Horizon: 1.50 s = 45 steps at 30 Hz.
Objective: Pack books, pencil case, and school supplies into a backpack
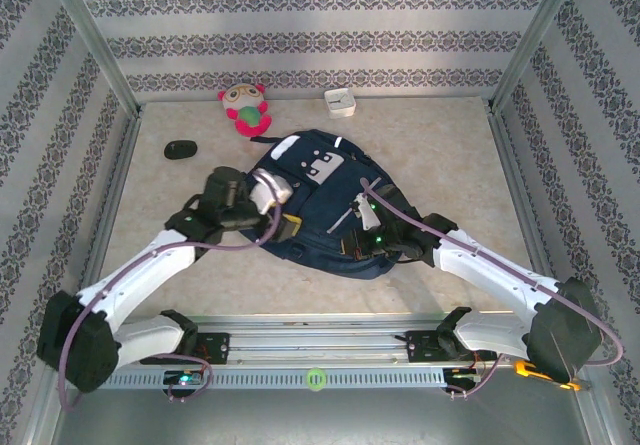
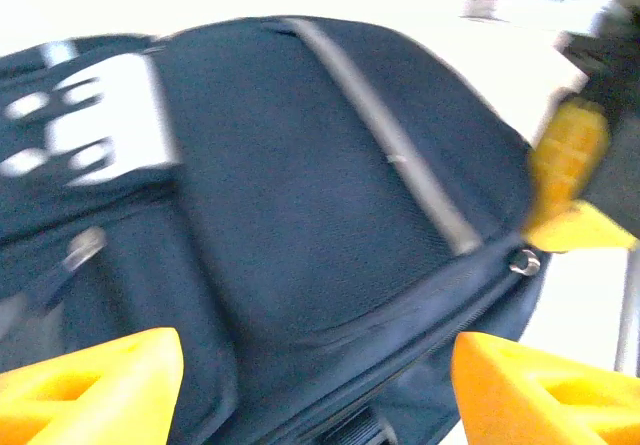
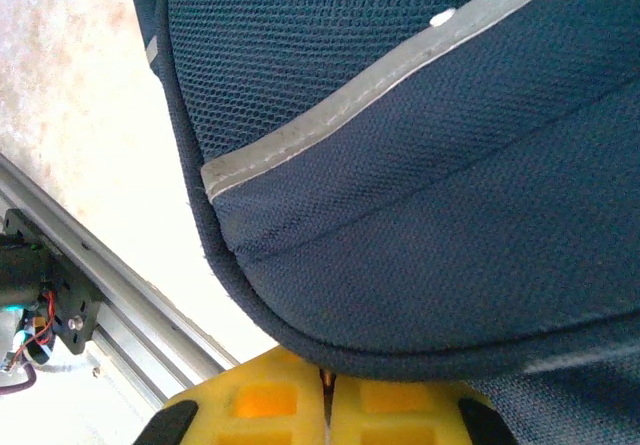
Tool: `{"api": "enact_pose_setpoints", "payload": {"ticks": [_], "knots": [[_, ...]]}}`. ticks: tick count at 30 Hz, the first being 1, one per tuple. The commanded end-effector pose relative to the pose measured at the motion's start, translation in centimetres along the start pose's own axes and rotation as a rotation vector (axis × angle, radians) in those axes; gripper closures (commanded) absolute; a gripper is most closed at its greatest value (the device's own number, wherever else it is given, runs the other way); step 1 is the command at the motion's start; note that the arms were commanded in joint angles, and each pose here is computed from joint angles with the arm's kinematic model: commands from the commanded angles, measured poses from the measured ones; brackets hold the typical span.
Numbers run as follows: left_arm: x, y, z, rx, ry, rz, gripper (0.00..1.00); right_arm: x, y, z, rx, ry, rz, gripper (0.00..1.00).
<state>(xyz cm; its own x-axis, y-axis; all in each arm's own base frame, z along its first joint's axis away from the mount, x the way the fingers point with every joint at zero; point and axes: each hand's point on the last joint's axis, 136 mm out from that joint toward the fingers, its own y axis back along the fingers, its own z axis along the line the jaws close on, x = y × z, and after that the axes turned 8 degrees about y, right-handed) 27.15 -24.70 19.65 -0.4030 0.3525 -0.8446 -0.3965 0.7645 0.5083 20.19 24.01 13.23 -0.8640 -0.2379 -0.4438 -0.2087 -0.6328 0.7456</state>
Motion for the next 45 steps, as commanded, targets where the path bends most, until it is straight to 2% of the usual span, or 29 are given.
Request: {"api": "enact_pose_setpoints", "payload": {"ticks": [1, 5, 9, 13, 19, 22, 28, 31, 34, 36, 38, 41, 45], "knots": [[-1.6, -2.3, -3.9, 0.144, -0.283, 0.020, 0.27, -0.4, 0.2, 0.4, -0.031, 0.018, -0.026, 1.00], [-1.7, -5.6, -5.5, 0.208, -0.373, 0.056, 0.23, -0.4, 0.1, 0.6, -0.046, 0.023, -0.030, 1.00], [-1.3, -7.7, -5.1, 0.216, -0.413, 0.088, 0.27, -0.4, 0.1, 0.7, -0.051, 0.026, -0.025, 1.00], [0.1, -8.2, -4.5, 0.200, -0.472, 0.134, 0.31, -0.4, 0.1, 0.6, -0.055, 0.029, -0.021, 1.00], [2.5, -8.3, -2.9, 0.136, -0.527, 0.207, 0.33, -0.2, 0.3, 0.5, -0.059, 0.032, -0.013, 1.00], [2.8, -8.8, -2.3, 0.110, -0.528, 0.215, 0.50, -0.2, 0.4, 0.3, -0.055, 0.027, -0.017, 1.00], [2.1, -9.2, -2.1, 0.079, -0.491, 0.162, 0.63, -0.2, 0.6, -1.6, 0.030, -0.003, -0.035, 1.00], [1.6, -9.2, -2.5, 0.094, -0.445, 0.139, 0.83, -0.3, 0.7, -2.4, 0.068, -0.007, -0.053, 1.00], [1.3, -9.1, -3.1, 0.116, -0.392, 0.106, 0.94, -0.3, 0.7, -2.9, 0.092, -0.005, -0.066, 1.00], [1.0, -8.9, -3.3, 0.120, -0.360, 0.078, 0.98, -0.2, 0.5, -3.3, 0.106, -0.006, -0.073, 1.00], [0.8, -8.8, -3.5, 0.128, -0.330, 0.058, 1.00, -0.1, 0.5, -3.8, 0.128, -0.013, -0.079, 0.95], [0.3, -8.6, -3.9, 0.136, -0.311, 0.024, 1.00, 0.0, 0.3, -4.3, 0.144, -0.020, -0.085, 0.86], [-0.4, -8.4, -3.7, 0.128, -0.305, 0.000, 1.00, 0.2, 0.2, -4.4, 0.143, -0.026, -0.092, 0.83]]}}
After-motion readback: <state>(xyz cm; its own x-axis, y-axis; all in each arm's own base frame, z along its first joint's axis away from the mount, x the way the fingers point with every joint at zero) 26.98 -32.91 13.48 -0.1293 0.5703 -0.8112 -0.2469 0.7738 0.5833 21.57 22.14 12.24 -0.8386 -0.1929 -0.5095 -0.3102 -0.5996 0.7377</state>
